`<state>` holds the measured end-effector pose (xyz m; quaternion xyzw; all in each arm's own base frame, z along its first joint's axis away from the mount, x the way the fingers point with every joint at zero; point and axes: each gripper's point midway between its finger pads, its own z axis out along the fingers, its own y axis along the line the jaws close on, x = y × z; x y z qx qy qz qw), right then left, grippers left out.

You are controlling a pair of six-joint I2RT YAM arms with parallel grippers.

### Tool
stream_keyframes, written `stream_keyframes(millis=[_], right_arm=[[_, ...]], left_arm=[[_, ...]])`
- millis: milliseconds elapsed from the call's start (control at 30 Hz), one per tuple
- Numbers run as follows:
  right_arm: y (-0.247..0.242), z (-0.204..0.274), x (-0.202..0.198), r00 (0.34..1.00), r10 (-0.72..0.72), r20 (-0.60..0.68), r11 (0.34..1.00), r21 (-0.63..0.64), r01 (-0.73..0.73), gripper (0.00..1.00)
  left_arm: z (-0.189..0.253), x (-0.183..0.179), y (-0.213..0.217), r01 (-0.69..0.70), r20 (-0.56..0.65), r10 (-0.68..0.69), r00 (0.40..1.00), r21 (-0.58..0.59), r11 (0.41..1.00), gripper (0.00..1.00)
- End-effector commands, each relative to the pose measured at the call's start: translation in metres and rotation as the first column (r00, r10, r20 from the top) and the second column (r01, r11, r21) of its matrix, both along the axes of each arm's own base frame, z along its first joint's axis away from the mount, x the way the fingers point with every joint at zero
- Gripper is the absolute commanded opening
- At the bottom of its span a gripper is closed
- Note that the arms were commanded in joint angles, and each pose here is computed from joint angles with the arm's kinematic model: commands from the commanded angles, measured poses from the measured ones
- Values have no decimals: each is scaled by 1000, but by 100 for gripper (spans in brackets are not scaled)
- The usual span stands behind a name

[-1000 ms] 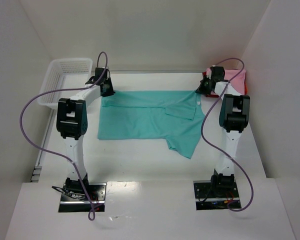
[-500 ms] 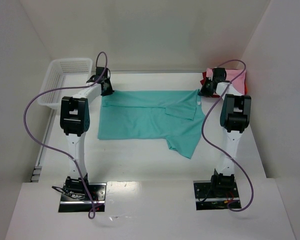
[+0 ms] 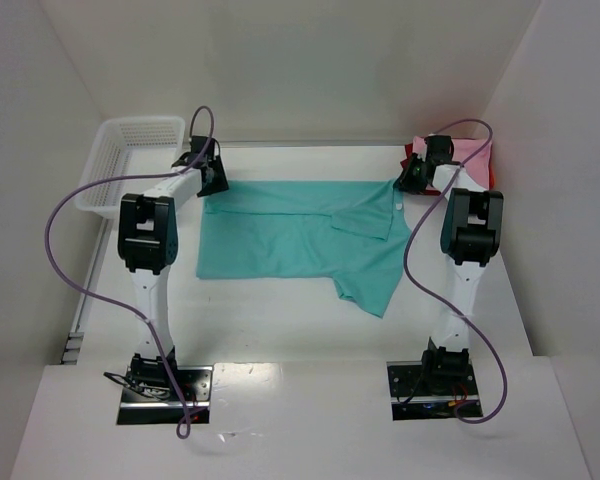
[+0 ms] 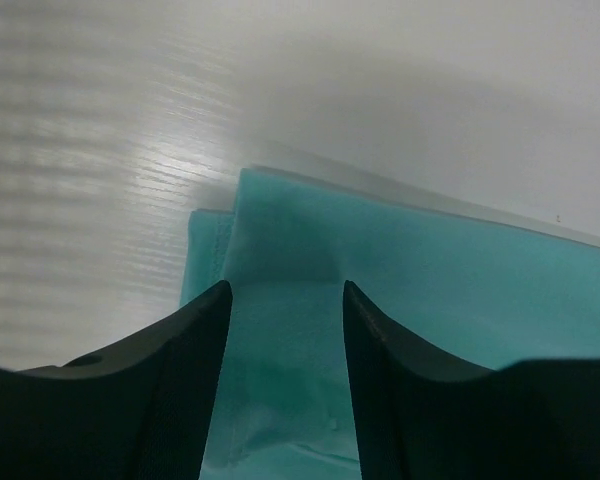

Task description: Fold and stack the t-shirts

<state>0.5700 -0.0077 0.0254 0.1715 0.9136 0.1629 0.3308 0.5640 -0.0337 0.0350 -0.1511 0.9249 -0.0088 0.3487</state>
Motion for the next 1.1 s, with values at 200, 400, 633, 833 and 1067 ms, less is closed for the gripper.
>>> stream_keyframes(millis=[200,400,633,833,1067], right_arm=[[-7,20,-8,1000,4,20,1000,-12,-4,34],[-5,8,-10,1000,10,-1,1000,-2,-10,30],[-6,8,-10,1000,4,-4,1000,-9,-4,16],[-10,6,-11,1000,-9,-13,1000,-23,8,7],[-11,5,-11,1000,-15,-14,999,-30,15,0]], left_arm=[[29,2,19,-59,65,57,996,28,998,53],[12,1,14,-40,34,40,999,11,999,38],[12,2,18,-36,33,36,999,11,999,14],[11,-4,27,-59,17,59,998,28,998,0],[16,-10,37,-74,18,73,997,50,996,0]])
